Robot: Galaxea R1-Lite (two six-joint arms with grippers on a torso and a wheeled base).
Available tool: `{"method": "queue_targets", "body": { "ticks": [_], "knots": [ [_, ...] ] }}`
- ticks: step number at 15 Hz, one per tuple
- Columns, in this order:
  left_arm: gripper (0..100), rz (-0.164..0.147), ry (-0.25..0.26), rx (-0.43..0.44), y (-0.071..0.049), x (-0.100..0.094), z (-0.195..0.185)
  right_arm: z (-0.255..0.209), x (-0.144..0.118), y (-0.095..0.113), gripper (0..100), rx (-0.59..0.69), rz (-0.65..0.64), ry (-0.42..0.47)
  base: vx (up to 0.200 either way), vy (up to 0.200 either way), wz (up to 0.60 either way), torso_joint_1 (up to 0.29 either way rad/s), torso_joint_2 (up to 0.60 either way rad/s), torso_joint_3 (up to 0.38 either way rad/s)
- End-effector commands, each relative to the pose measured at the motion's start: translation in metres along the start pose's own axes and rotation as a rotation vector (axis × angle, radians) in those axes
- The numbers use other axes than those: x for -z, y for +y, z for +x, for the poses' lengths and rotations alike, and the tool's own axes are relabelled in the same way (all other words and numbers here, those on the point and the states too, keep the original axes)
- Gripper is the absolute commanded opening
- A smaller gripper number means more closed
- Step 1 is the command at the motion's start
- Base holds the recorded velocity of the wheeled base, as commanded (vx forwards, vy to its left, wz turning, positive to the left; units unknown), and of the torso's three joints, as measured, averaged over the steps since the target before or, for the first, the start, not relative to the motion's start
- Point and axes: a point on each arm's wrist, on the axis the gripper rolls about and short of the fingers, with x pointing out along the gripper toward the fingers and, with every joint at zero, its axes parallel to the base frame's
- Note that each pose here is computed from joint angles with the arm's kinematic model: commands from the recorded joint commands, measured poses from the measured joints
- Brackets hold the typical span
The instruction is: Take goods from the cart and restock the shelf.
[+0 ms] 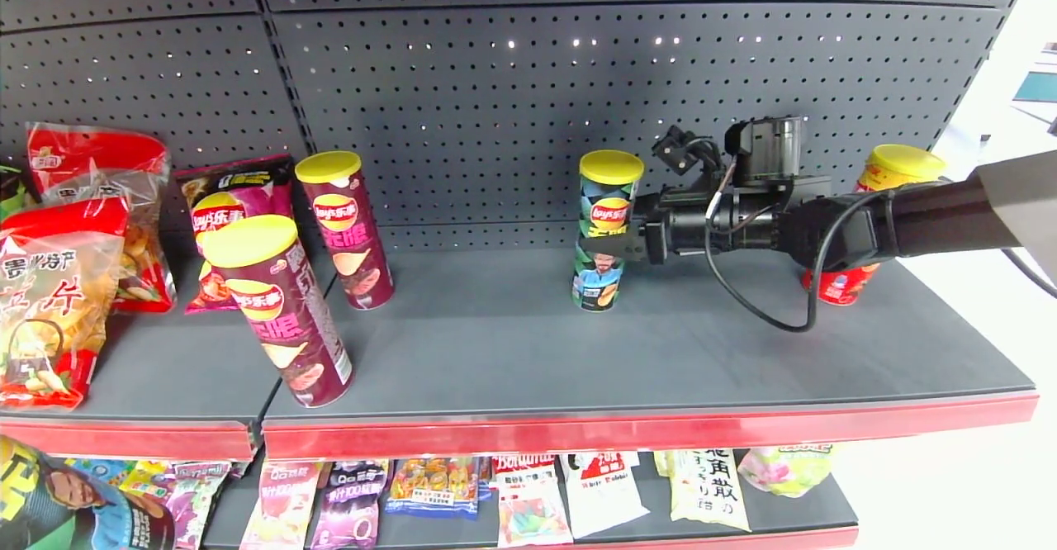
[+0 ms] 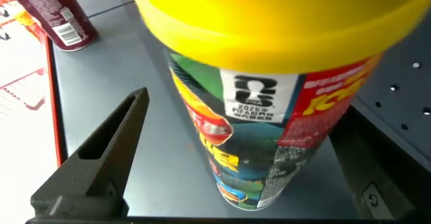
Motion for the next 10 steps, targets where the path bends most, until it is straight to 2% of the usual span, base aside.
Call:
{"method": "queue_targets", "body": {
  "ticks": [1,6,7,8,10],
  "knots": [
    [0,0.000,0.001,0.000,0.000,0.000,0.000,0.005,0.004,-0.001,0,-0.006,-0.002,0.003,0.000,0.000,0.00,0.000,0.00,0.000],
    [0,0.000,-0.004,0.000,0.000,0.000,-0.001,-0.002,-0.005,0.006,0,0.001,-0.017,-0.005,0.000,0.000,0.00,0.000,0.00,0.000],
    [0,0.001,-0.006,0.000,0.000,0.000,-0.001,-0.010,-0.018,0.019,0,-0.006,-0.031,-0.022,0.000,0.000,0.00,0.000,0.00,0.000],
    [0,0.001,-0.006,0.000,0.000,0.000,-0.001,-0.014,-0.022,0.023,0,-0.004,-0.034,-0.025,0.000,0.000,0.00,0.000,0.00,0.000],
    [0,0.001,-0.006,0.004,0.000,0.000,-0.001,-0.032,-0.026,0.055,0,-0.037,-0.035,-0.011,0.000,0.000,0.00,0.000,0.00,0.000]
  ]
}}
